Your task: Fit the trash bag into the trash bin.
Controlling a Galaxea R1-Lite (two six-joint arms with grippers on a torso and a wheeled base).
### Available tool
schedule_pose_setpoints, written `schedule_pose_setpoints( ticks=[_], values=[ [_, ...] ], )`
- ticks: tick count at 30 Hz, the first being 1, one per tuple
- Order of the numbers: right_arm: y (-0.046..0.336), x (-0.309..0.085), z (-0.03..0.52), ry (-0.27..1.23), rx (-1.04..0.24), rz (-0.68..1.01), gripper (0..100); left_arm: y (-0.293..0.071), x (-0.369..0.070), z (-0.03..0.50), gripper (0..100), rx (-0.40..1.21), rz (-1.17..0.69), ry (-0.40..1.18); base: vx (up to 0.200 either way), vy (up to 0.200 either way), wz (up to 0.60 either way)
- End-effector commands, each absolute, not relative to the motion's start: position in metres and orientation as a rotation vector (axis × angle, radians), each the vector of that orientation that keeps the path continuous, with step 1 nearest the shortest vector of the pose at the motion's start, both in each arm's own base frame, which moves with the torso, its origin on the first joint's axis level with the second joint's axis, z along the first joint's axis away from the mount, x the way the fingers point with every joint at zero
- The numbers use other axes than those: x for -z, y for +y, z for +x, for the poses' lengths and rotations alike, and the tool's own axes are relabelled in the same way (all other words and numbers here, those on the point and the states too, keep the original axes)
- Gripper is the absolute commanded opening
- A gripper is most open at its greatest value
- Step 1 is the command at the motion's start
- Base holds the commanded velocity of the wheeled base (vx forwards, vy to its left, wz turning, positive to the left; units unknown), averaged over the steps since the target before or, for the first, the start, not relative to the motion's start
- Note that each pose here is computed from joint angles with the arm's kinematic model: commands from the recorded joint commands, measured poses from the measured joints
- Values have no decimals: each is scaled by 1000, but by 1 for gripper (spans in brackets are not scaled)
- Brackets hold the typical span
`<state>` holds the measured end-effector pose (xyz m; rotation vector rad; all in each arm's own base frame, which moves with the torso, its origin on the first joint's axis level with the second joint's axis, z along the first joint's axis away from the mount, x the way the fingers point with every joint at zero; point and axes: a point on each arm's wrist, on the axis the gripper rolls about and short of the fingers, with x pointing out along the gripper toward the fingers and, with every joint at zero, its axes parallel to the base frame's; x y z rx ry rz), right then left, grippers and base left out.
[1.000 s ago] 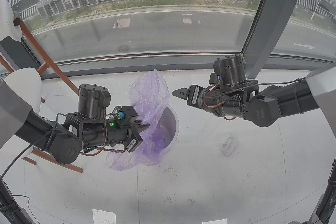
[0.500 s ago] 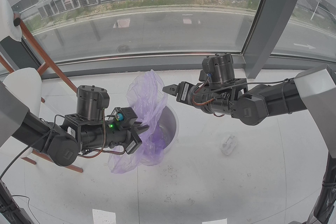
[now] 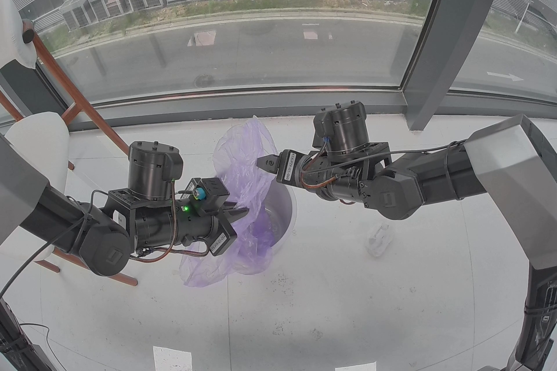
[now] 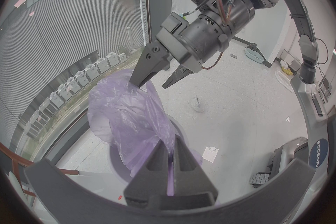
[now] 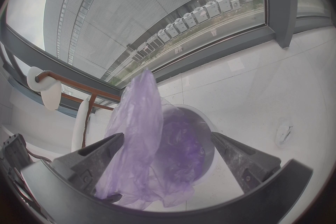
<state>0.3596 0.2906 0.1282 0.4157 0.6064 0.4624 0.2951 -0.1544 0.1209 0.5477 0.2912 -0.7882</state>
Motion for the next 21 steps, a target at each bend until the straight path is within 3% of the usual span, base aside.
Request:
schedule_pose_setpoints(
  ticks=[1, 12, 21],
  values=[
    [297, -124, 357, 618, -473, 410, 0, -155, -122, 295, 0, 785, 539, 289, 0, 0, 0],
    [302, -129, 352, 612, -488, 431, 0, -155, -123, 294, 0, 781, 536, 290, 0, 0, 0],
    [303, -155, 352, 569, -494, 545, 0, -155, -122, 296, 0, 738, 499, 318, 0, 0, 0]
  ],
)
